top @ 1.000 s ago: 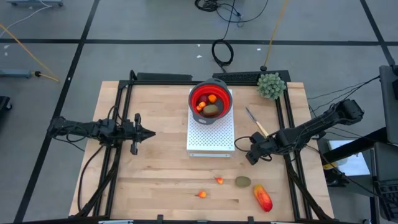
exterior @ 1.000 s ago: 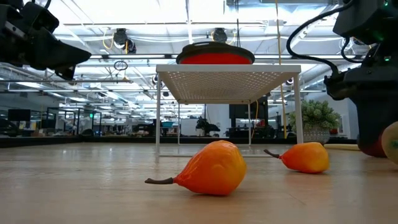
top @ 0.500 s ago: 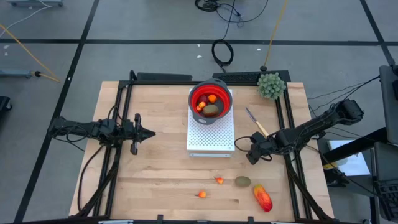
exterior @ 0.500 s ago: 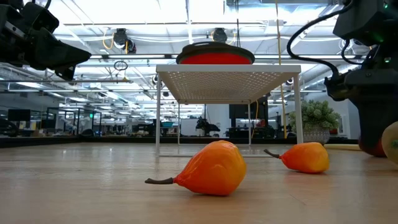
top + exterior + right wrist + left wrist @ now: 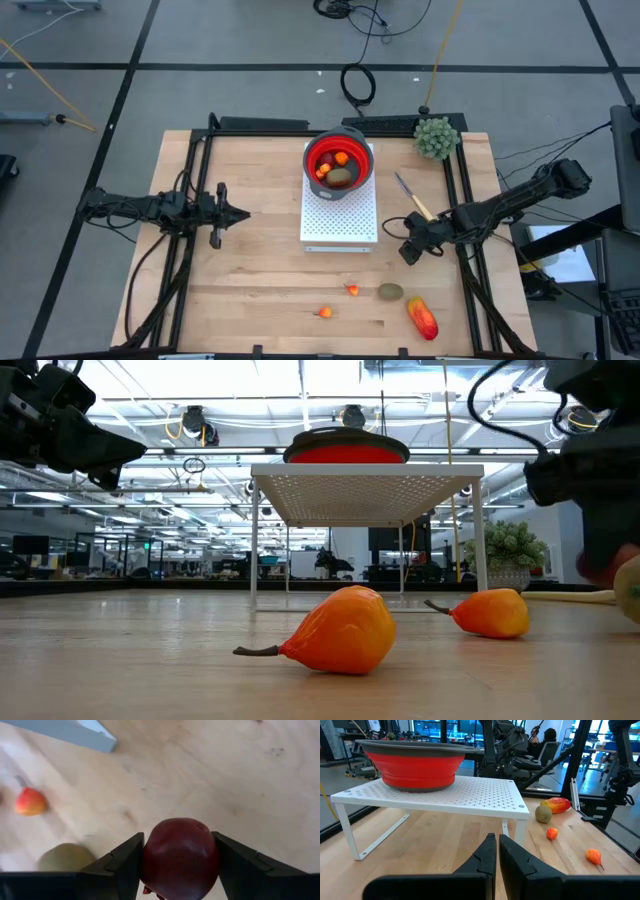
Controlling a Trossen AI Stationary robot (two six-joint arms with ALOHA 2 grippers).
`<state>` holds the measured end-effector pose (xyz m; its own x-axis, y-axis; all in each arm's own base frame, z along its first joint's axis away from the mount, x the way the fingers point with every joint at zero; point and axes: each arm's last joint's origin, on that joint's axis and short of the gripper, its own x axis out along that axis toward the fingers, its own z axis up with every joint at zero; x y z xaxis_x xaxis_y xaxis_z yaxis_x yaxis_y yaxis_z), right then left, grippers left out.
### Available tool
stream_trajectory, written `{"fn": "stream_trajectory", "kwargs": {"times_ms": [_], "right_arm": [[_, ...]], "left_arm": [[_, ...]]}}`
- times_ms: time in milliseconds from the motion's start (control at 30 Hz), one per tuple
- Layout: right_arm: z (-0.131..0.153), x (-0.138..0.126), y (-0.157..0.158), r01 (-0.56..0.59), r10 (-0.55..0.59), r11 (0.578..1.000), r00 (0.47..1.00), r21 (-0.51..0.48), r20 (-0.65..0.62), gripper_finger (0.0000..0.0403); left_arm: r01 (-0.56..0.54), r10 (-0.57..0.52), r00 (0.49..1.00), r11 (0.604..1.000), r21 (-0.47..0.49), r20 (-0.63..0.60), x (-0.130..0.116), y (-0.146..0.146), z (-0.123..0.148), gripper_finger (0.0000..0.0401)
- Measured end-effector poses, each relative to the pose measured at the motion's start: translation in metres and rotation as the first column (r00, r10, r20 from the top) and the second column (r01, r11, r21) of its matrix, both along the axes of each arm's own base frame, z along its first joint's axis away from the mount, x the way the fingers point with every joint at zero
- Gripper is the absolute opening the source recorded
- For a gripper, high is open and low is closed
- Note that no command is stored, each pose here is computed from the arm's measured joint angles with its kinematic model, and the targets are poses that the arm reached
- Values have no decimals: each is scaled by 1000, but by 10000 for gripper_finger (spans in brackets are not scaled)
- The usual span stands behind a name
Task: Pick & Place Fruit
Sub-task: Put the red pomegranate into the red strainer bowl
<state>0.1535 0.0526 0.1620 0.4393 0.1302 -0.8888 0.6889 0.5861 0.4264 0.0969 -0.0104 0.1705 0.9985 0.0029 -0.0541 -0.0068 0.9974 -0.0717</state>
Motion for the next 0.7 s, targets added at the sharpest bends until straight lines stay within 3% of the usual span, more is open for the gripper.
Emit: {"fn": "stream_trajectory", "kwargs": {"times_ms": [267, 400, 533, 700], "right_arm": [[20, -10, -3, -47, 44, 999, 988, 19, 148, 214], [33, -12, -4, -97, 90, 995, 957, 13, 276, 210], [50, -10, -3, -166, 160, 986, 875, -27, 456, 212], [68, -10, -2, -281, 306, 949, 727, -141, 615, 211]], "left_arm": [[0, 0, 1000, 1000, 3, -1, 0, 0, 0, 19], [-1, 1, 1000, 1000, 5, -1, 0, 0, 0, 19], [0, 0, 1000, 1000, 13, -2, 0, 0, 0, 19], [0, 0, 1000, 1000, 19, -2, 0, 0, 0, 19]]}}
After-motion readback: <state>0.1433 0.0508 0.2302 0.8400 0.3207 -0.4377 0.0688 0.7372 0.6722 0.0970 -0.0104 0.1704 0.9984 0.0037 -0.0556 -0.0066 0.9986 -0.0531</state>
